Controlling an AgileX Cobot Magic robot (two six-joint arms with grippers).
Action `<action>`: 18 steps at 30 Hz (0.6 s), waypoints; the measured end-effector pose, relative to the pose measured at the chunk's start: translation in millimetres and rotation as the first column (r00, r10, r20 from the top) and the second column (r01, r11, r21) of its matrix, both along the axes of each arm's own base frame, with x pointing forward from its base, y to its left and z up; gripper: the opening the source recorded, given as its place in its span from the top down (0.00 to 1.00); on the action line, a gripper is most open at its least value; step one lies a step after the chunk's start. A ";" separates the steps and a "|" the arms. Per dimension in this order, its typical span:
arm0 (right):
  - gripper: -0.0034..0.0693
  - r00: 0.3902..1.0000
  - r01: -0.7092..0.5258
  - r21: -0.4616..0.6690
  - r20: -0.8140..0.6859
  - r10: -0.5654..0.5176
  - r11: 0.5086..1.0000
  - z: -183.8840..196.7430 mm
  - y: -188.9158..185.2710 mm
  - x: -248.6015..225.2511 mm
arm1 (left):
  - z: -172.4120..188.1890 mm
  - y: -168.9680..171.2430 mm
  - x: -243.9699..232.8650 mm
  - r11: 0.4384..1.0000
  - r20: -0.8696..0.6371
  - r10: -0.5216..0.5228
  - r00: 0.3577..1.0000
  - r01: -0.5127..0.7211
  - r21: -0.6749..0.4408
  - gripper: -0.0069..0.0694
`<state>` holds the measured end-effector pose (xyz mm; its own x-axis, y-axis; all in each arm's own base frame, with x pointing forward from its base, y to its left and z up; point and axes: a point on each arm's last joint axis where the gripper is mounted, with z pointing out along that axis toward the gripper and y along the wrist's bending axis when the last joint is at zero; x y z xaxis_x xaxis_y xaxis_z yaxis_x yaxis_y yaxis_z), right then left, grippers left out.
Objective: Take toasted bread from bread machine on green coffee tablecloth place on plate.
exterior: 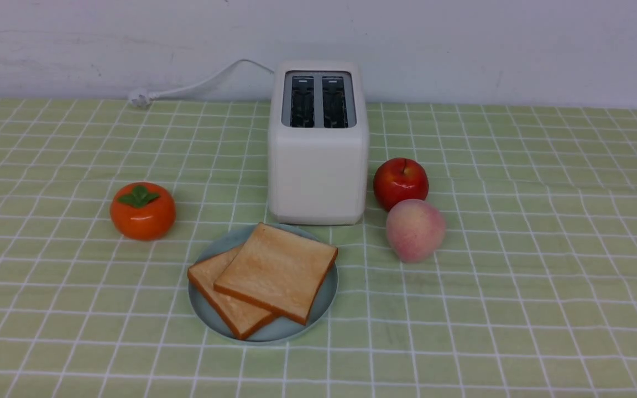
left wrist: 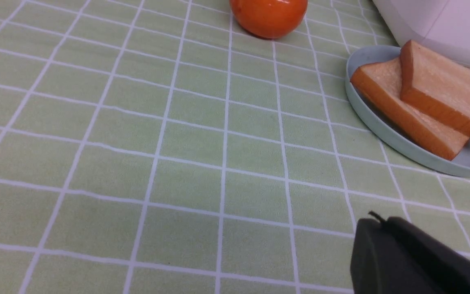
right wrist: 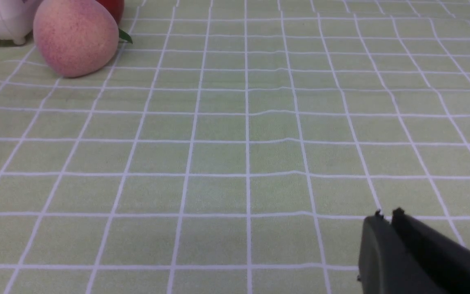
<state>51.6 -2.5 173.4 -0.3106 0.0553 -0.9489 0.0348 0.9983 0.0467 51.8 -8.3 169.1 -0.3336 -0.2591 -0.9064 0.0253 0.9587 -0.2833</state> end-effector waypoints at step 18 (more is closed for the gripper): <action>0.87 1.000 0.000 -0.001 0.000 0.000 1.000 0.0 0.0 0.0 | 0.0 0.0 0.0 1.000 0.000 0.000 1.000 0.000 0.000 0.92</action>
<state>51.6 -2.5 173.4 -0.3106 0.0546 -0.9490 0.0349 0.9983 0.0460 51.8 -8.3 169.1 -0.3336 -0.2591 -0.9064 0.0253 0.9587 -0.2833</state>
